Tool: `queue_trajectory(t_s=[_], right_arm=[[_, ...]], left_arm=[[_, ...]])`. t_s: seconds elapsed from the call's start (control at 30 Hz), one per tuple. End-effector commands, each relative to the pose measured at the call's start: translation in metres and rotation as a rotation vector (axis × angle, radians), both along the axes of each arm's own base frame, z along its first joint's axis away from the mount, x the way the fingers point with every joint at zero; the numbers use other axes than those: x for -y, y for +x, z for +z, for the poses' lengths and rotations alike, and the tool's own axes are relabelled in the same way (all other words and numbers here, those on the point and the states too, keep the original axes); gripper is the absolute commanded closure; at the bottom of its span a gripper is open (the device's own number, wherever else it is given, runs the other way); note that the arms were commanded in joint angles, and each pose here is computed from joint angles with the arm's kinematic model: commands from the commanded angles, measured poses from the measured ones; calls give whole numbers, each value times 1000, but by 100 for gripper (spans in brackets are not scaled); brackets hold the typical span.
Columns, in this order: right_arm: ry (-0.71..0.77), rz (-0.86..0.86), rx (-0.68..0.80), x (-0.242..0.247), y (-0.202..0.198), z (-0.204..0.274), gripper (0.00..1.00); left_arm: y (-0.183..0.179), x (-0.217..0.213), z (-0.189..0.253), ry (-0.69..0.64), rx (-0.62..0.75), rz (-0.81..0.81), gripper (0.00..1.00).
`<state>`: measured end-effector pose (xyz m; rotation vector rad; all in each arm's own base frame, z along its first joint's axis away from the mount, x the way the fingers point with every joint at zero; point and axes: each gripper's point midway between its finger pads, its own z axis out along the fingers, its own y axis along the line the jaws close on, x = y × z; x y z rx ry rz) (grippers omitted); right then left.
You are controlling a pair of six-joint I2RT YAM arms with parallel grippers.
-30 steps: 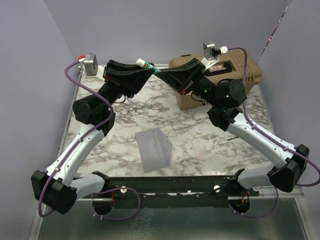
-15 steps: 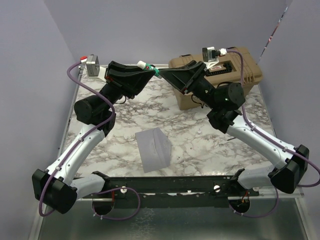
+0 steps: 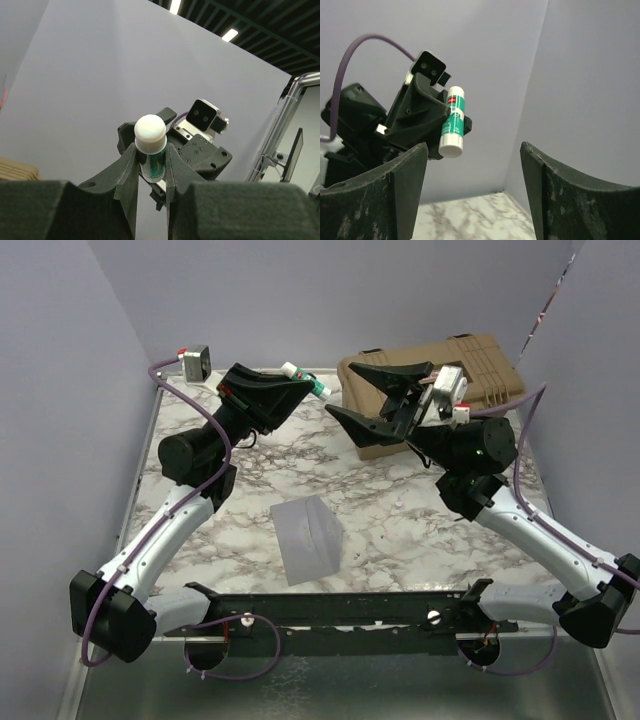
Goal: Place the letter into the envelope and seal it
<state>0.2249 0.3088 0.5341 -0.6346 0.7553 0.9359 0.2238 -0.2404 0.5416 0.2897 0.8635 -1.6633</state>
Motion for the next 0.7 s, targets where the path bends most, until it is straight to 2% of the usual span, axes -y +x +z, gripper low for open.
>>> queue_trajectory(t_s=[0.0,0.23,0.67], right_arm=[[-173,-87,314,-10,-3,-12,24],[-221,-112,442,-23,3,0,35],[-188,-97,476,-35,9,13,39]], left_arm=[[-3,-6,3,-63,-83,-60,100],[-8,-3,3,-56,-88,-92,100],[-9,0,0,-53,-95,-97,100]])
